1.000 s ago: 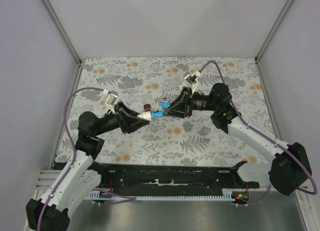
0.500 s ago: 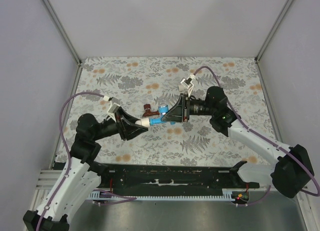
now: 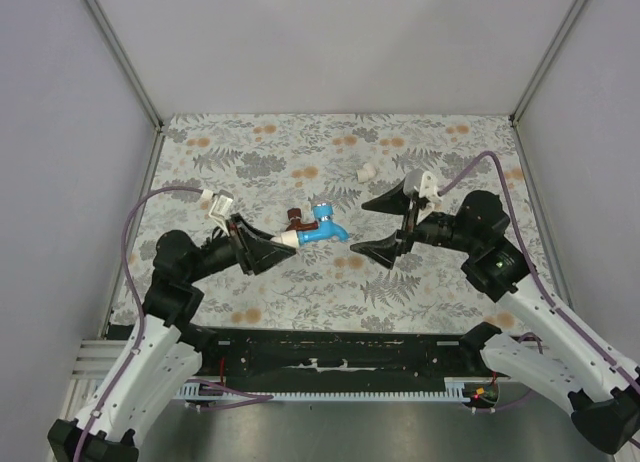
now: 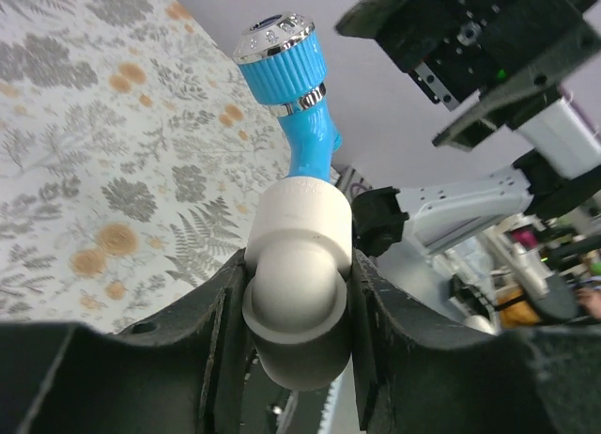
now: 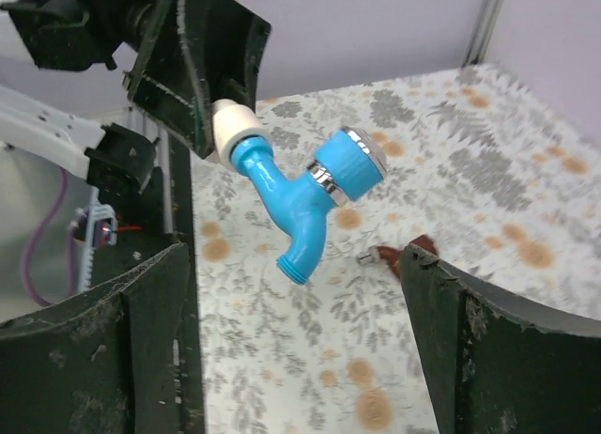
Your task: Install the water faucets
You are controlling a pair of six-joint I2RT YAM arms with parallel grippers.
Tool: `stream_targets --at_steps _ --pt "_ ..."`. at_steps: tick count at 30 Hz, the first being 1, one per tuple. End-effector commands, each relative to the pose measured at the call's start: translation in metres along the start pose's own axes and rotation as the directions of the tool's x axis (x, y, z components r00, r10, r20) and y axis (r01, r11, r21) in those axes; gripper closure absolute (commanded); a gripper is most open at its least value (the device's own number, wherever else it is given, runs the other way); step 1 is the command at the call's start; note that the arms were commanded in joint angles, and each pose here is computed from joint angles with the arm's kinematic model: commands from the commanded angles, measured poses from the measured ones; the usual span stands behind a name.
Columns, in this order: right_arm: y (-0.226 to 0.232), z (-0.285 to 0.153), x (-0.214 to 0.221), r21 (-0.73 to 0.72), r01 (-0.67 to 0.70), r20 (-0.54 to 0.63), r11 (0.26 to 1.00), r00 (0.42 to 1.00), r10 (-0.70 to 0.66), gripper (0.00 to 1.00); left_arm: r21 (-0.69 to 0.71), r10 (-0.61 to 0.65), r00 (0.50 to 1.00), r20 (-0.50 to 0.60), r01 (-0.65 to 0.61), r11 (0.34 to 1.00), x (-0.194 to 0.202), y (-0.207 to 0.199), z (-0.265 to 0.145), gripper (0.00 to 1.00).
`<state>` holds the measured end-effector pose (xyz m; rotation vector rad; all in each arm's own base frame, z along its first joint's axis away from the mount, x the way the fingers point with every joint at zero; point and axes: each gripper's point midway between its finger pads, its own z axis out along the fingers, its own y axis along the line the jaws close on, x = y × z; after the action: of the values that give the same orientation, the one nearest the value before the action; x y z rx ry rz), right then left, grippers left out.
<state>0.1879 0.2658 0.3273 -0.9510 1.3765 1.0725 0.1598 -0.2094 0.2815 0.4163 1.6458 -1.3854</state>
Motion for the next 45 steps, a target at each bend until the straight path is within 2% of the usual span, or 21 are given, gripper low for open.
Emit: stream_targets --at_steps 1,8,18,27,35,39,45 --pt "0.004 -0.005 0.000 -0.058 0.346 0.045 0.936 0.938 -0.344 0.02 0.058 -0.242 0.969 0.051 0.239 0.969 -0.021 -0.014 0.009 0.98" --pt "0.014 0.006 0.001 -0.180 0.492 0.115 0.852 0.871 -0.478 0.02 0.118 -0.402 0.916 -0.010 0.400 0.909 -0.028 -0.026 0.017 0.98" --pt "0.006 0.018 -0.017 -0.129 0.565 0.178 0.815 0.822 -0.542 0.02 0.134 -0.503 0.862 -0.065 0.507 0.851 -0.036 -0.035 0.021 0.98" --pt "0.010 0.029 -0.018 -0.162 0.584 0.208 0.795 0.808 -0.551 0.02 0.133 -0.553 0.827 -0.101 0.562 0.817 -0.043 -0.046 0.021 0.98" --pt "0.000 0.040 -0.009 -0.161 0.579 0.176 0.799 0.814 -0.554 0.03 0.136 -0.556 0.820 -0.132 0.571 0.810 -0.044 -0.053 0.021 0.98" --pt "-0.010 0.047 0.003 -0.158 0.559 0.140 0.814 0.829 -0.542 0.09 0.144 -0.550 0.820 -0.159 0.571 0.808 -0.042 -0.058 0.022 0.98" --pt "-0.019 0.053 0.013 -0.150 0.520 0.102 0.841 0.854 -0.509 0.27 0.170 -0.521 0.829 -0.203 0.553 0.815 -0.041 -0.070 0.021 0.98"
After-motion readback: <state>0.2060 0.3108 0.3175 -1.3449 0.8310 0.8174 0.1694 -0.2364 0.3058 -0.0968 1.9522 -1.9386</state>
